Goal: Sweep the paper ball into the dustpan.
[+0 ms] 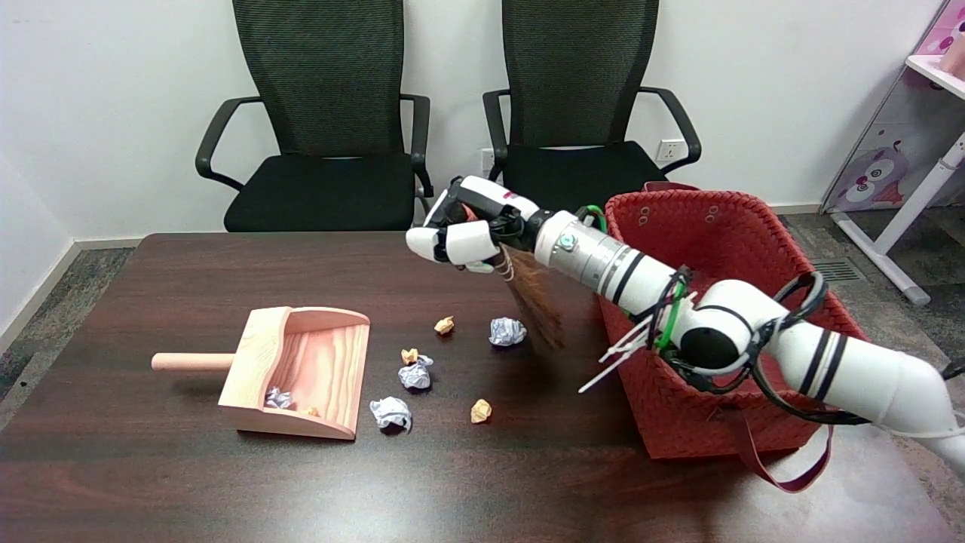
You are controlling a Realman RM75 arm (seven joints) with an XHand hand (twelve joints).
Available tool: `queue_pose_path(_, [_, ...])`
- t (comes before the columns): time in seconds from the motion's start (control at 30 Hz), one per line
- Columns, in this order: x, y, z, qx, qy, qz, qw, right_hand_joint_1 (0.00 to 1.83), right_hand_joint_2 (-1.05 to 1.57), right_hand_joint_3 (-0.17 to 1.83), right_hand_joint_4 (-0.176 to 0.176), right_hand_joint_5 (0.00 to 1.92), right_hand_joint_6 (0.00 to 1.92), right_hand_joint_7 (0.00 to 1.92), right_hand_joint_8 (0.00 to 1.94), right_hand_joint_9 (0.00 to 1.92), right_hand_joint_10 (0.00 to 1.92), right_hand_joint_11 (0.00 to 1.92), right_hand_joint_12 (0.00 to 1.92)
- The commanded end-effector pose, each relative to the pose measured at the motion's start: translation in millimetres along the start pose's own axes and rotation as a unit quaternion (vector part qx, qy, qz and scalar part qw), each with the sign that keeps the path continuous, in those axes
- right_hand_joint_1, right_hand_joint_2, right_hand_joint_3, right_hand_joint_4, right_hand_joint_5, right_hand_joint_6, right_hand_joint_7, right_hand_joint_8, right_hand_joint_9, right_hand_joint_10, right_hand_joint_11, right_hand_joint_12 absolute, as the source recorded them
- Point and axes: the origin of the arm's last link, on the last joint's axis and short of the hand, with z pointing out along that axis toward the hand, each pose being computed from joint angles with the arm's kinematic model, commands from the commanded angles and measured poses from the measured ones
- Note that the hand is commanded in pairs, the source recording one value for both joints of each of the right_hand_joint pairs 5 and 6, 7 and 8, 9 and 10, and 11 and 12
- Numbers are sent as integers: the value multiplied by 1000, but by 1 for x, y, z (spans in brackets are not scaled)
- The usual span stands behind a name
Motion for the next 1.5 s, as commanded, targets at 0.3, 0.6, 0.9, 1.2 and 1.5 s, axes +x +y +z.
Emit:
queue_pose_path(0.3, [-42, 4, 57, -29, -39, 221, 974, 939, 1571, 1360, 104, 1920, 1920, 1920, 1920, 1920, 1920, 1920, 1920])
queue_pose_path(0.6, [-46, -20, 72, 4, -47, 300, 953, 913, 1571, 1412, 89, 1920, 1920, 1920, 1920, 1920, 1920, 1920, 1920])
queue_pose_path(0.9, [-50, -33, 84, 19, -50, 359, 932, 872, 1560, 1552, 23, 1920, 1920, 1920, 1920, 1920, 1920, 1920, 1920])
queue_pose_path(1.2, [-54, -46, 95, 37, -54, 429, 901, 888, 1344, 1785, 17, 1920, 1920, 1920, 1920, 1920, 1920, 1920, 1920])
queue_pose_path(1.5, [-39, -54, 89, 73, -42, 436, 896, 875, 1329, 1694, 9, 1920, 1920, 1920, 1920, 1920, 1920, 1920, 1920])
